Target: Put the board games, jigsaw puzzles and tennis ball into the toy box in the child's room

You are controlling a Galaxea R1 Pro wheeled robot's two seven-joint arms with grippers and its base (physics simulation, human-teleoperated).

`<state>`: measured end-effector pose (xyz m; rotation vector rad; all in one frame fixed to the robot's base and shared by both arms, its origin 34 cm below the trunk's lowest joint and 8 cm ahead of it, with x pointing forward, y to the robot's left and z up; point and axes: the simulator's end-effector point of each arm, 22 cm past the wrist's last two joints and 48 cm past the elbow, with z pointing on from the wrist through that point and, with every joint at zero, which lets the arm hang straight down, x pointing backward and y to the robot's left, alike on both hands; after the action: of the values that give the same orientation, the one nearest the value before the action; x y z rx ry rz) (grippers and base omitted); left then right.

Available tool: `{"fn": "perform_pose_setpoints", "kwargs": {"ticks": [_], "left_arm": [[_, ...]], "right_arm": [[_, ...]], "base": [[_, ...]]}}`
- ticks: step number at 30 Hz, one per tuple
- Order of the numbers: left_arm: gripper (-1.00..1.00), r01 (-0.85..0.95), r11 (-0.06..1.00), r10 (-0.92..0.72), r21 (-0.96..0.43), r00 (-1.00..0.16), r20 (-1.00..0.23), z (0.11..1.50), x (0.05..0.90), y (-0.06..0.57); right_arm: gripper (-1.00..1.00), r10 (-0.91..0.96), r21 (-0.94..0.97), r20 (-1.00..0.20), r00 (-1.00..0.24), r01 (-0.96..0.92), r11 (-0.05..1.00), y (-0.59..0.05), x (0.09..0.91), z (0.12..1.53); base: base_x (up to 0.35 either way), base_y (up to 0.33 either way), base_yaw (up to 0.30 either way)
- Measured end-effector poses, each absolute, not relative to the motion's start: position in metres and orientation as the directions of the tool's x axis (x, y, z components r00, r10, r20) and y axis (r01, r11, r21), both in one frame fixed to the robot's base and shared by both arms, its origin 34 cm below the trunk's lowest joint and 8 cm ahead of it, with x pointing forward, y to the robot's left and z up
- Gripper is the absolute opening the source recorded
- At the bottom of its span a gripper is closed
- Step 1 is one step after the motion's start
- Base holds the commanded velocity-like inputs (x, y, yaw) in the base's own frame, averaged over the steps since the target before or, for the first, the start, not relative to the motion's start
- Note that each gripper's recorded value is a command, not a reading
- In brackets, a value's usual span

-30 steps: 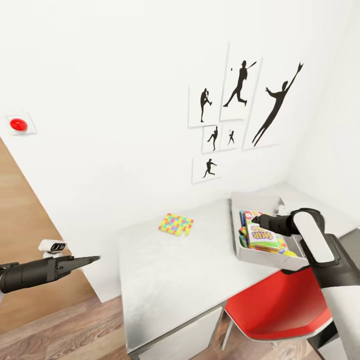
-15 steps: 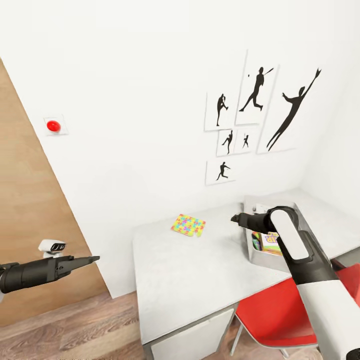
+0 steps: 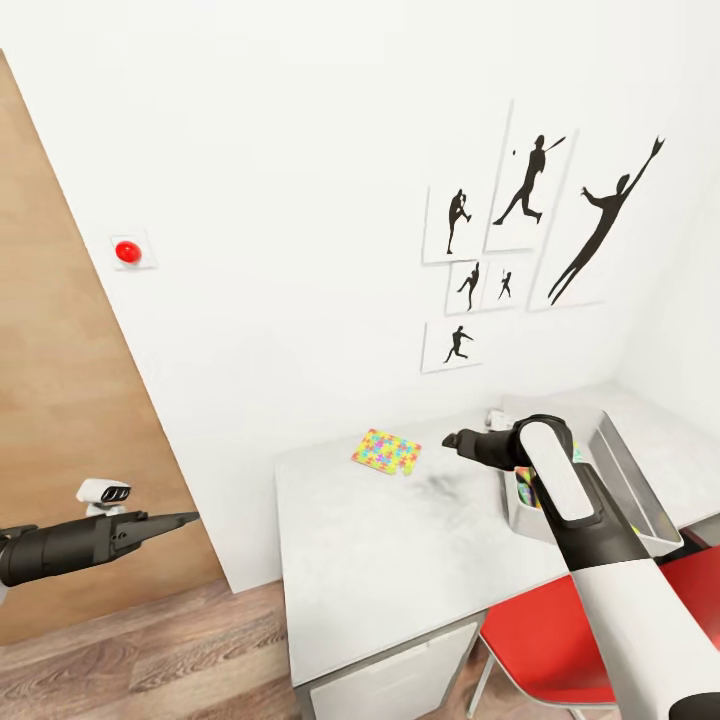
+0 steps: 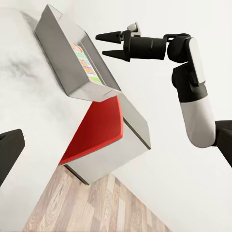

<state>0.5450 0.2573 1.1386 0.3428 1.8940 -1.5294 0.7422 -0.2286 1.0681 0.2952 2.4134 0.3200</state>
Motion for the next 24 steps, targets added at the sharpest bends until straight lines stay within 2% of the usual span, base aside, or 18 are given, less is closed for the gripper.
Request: {"fn": "perform_pose_setpoints", "kwargs": {"ticks": [6,13,24], "left_arm": [[1.0,0.583,0.278,-0.202,-0.763,-0.741,-0.64,1.139,0.545,0.257],[1.0,0.583,0.278,-0.202,-0.763,-0.741,-0.64,1.139,0.545,0.257],[1.0,0.587,0.279,-0.203,-0.76,-0.737,-0.644,1.141,0.544,0.258]], "right_arm": [[1.0,0.288,0.303,-0.597,-0.748,0.122,0.945,-0.225,0.742,1.067],[1.0,0.26,0.288,-0.599,-0.758,0.1,0.953,-0.217,0.74,1.065],[1.0,0.263,0.292,-0.602,-0.754,0.099,0.951,-0.217,0.739,1.068]], "base": [[0.0,0.0,0.009],[0.013,0.0,0.222],[0.248,0.0,0.256]]}}
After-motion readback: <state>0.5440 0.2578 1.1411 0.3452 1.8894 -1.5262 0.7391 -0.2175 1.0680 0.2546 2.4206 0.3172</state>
